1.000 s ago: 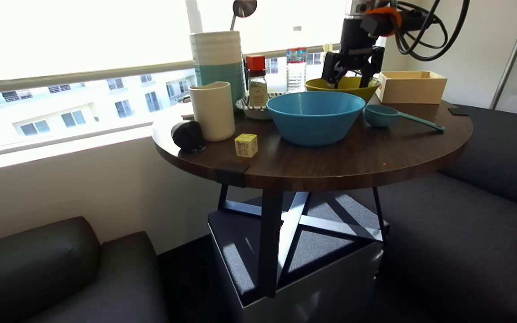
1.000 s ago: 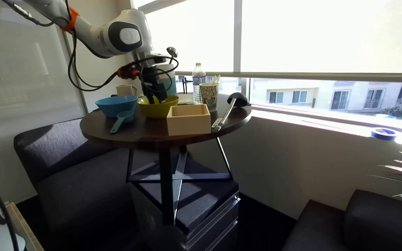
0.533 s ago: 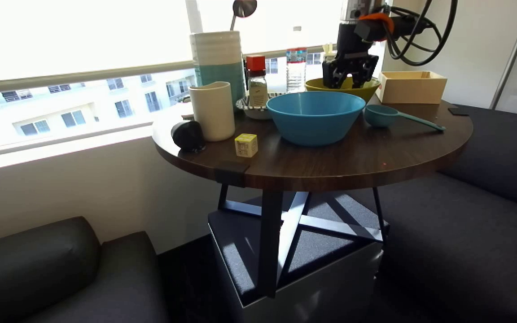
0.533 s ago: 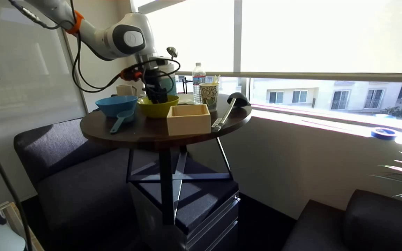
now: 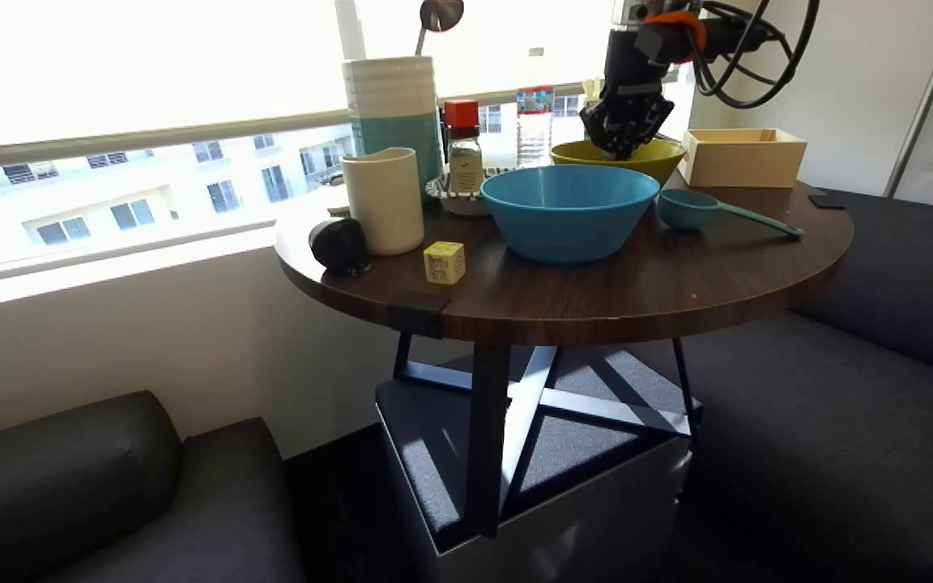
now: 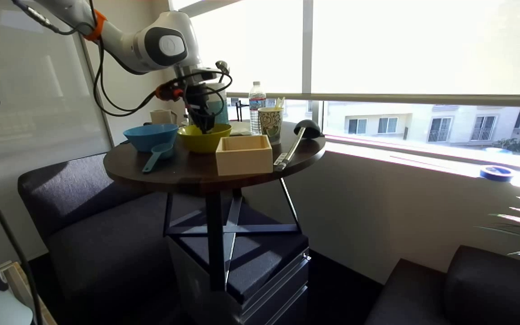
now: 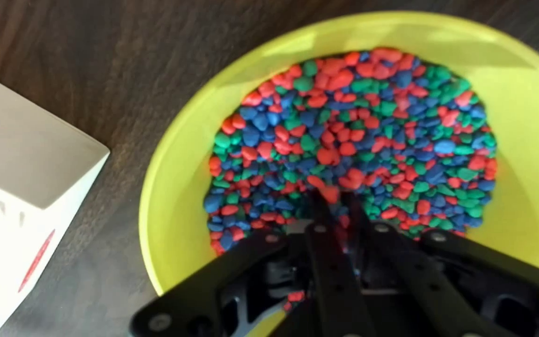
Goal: Place some cereal from the yellow bowl in the blue measuring cup then put the cereal back in the yellow bowl using the spoon
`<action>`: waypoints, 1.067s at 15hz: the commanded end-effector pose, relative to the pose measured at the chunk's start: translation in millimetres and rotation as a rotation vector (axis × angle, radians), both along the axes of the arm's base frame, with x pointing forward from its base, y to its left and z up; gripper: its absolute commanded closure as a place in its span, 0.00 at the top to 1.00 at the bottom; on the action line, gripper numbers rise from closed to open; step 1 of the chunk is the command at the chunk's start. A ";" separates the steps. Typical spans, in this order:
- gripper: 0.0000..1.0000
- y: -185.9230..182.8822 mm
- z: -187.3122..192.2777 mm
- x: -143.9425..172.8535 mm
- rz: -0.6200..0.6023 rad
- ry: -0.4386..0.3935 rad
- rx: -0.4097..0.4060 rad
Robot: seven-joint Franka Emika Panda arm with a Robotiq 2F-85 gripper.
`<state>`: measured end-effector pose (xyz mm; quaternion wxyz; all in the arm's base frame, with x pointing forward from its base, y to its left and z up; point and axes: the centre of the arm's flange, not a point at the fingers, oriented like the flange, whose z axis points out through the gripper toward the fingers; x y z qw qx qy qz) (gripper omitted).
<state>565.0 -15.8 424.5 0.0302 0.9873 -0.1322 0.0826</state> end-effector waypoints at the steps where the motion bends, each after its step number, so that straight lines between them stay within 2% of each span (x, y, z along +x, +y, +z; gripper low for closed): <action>1: 0.03 4.8 20.4 -9.4 -0.024 -0.024 -0.009; 8: 0.03 10.3 57.9 -33.6 -0.026 -0.045 0.010; 16: 0.03 35.1 79.6 -85.4 0.010 0.059 0.069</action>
